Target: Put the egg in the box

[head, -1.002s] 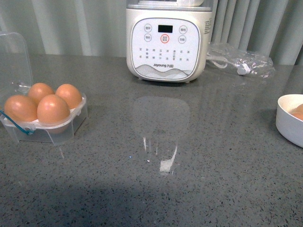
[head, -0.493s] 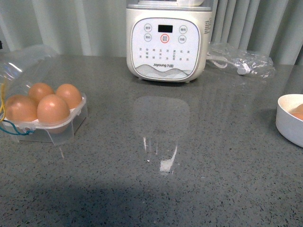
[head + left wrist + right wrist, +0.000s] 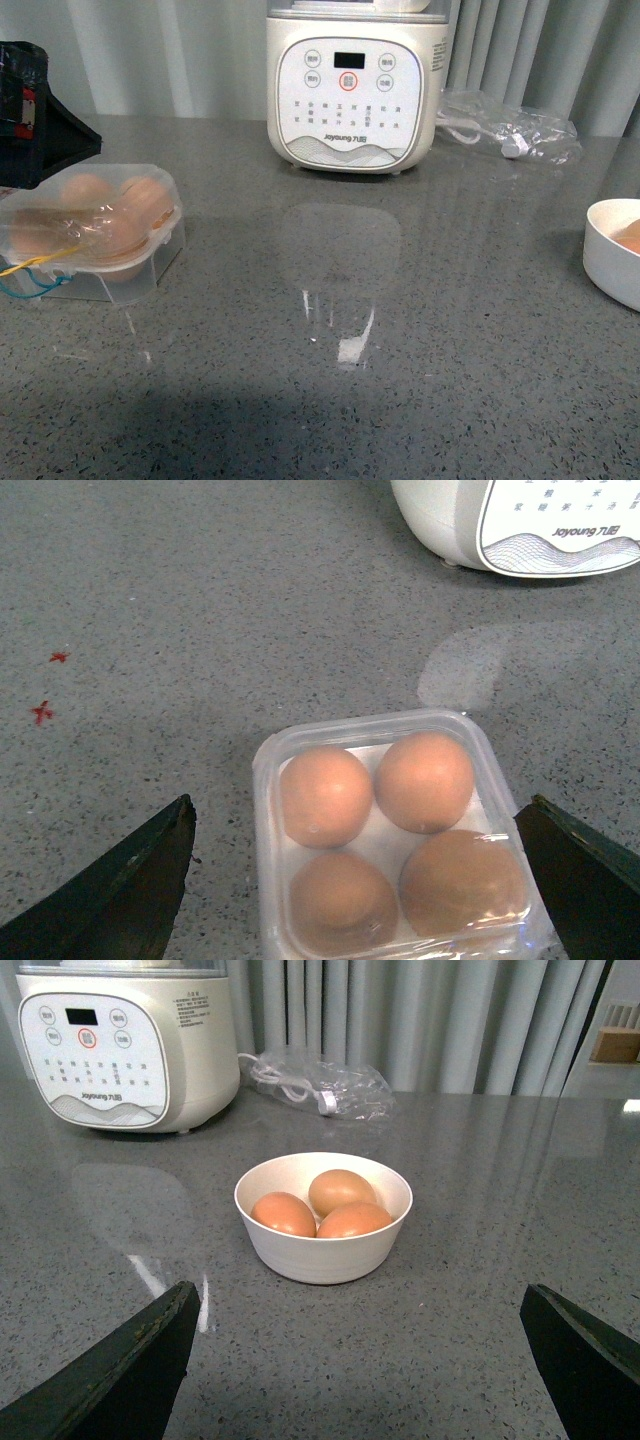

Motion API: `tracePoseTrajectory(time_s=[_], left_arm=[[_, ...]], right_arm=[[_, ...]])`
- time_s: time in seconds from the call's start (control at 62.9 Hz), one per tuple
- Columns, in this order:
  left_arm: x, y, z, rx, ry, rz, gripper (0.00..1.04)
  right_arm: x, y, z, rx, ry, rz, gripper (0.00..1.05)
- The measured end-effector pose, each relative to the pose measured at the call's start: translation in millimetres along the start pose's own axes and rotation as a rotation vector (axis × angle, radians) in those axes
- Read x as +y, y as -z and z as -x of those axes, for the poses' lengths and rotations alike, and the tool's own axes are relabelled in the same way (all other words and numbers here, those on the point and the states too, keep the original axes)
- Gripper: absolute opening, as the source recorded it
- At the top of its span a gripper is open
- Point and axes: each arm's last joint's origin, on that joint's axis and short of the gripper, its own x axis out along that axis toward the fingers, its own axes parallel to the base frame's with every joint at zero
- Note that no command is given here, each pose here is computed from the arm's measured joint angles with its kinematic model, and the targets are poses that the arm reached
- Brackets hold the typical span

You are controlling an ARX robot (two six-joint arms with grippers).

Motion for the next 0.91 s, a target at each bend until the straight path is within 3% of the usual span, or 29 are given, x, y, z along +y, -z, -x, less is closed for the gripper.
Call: tracePoseTrajectory(time_s=[0.382, 0.732, 0.827, 0.906], left_arm=[[7.3, -24.9, 55.9, -0.081, -0.083, 0.021, 0.98], [6.9, -5.2, 119.6, -0.100, -0.079, -0.039, 0.98], [-0.6, 12.0, 118.5, -0.303, -0.187, 0.031, 0.77], [-3.7, 27.9, 119.7, -0.350, -0.182, 0.052, 0.64]], right_arm=[[0.0, 0.0, 0.0, 0.000, 0.000, 0.000, 0.98], [0.0, 0.0, 0.0, 0.000, 0.000, 0.000, 0.98], [0.0, 0.0, 0.0, 0.000, 0.000, 0.000, 0.98], [0.0, 0.0, 0.0, 0.000, -0.001, 0.000, 0.98]])
